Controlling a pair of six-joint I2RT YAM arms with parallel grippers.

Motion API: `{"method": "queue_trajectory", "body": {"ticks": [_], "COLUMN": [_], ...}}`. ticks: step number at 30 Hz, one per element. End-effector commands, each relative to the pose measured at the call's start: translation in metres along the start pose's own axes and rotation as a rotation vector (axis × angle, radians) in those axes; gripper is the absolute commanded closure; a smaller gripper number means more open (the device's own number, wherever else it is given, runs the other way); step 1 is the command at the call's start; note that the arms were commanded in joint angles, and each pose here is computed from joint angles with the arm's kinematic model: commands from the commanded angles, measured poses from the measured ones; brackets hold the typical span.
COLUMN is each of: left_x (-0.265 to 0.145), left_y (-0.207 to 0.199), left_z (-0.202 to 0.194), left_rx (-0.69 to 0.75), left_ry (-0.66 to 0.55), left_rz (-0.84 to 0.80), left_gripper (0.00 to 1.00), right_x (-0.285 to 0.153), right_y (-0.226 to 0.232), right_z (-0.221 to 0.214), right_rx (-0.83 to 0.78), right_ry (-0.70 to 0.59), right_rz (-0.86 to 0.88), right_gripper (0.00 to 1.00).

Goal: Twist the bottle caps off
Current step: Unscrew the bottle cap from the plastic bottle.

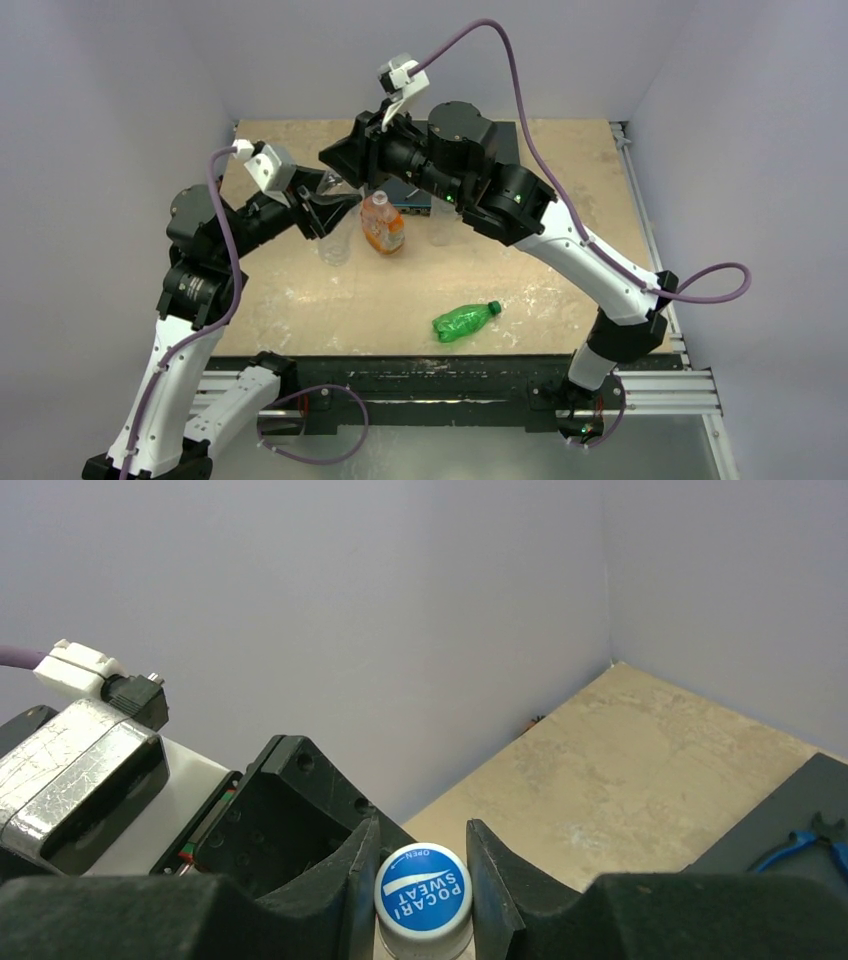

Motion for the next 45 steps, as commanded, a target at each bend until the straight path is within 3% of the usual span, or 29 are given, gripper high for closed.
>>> {"method": "queue_trajectory", "body": {"ticks": [1, 5, 7, 10, 15, 24, 26, 28, 30, 33, 38, 42, 45], "left_x": [-0.004, -0.006, -0.009, -0.018, -0.029, -0.036, -0.035, -0.028, -0.022, -0.014, -0.011, -0.007, -0.006], "left_y": [0.0, -0.016, -0.033, -0.063, -0.084, -0.093, -0.091, -0.082, -0.068, -0.043, -0.018, -0.009, -0.005], "left_z": [0.012, 0.019, 0.029, 0.043, 0.049, 0.05, 0.049, 0.045, 0.036, 0.019, 0.014, 0.01, 0.009], "left_rx": [0.051, 0.036, 0.021, 0.003, -0.074, -0.094, -0.08, -0.054, 0.01, 0.088, 0.146, 0.148, 0.148], "left_ry": [-0.035, -0.063, -0.092, -0.132, -0.127, -0.108, -0.106, -0.097, -0.082, -0.055, -0.058, -0.047, -0.037], "left_rz": [0.007, -0.093, -0.197, -0.4, -0.561, -0.632, -0.622, -0.549, -0.447, -0.276, -0.104, -0.063, -0.045], "left_gripper": [1.0, 1.0, 1.0, 1.0, 1.0, 1.0, 1.0, 1.0, 1.0, 1.0, 1.0, 1.0, 1.0], "right_x": [-0.011, -0.02, -0.03, -0.054, -0.1, -0.133, -0.132, -0.123, -0.112, -0.094, -0.074, -0.046, -0.037], "right_y": [0.017, 0.02, 0.025, 0.045, 0.077, 0.09, 0.083, 0.071, 0.057, 0.035, 0.02, 0.002, 0.003], "right_z": [0.026, 0.031, 0.036, 0.035, 0.029, 0.031, 0.034, 0.041, 0.049, 0.063, 0.064, 0.046, 0.041], "right_rx": [0.0, -0.036, -0.058, -0.094, -0.17, -0.251, -0.268, -0.276, -0.249, -0.186, -0.107, -0.087, -0.084], "right_ry": [-0.063, -0.046, -0.037, 0.014, 0.061, 0.081, 0.057, 0.018, -0.021, -0.079, -0.118, -0.062, -0.056], "right_rz": [0.055, 0.106, 0.172, 0.373, 0.676, 0.857, 0.806, 0.698, 0.577, 0.394, 0.197, 0.046, 0.033], "right_gripper": [0.89, 1.0, 1.0, 1.0, 1.0, 1.0, 0.93, 0.59, 0.33, 0.16, 0.08, 0.1, 0.11]}}
Point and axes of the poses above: each gripper's point midway between its finger pads, its own x axis out along the fingers, its own y axis along the line the jaws close on, z = x × y, the point moved 2 cm from there along -x, back along the fingers, and after that the axes turned 11 degrees about x, right-handed, at the moved point
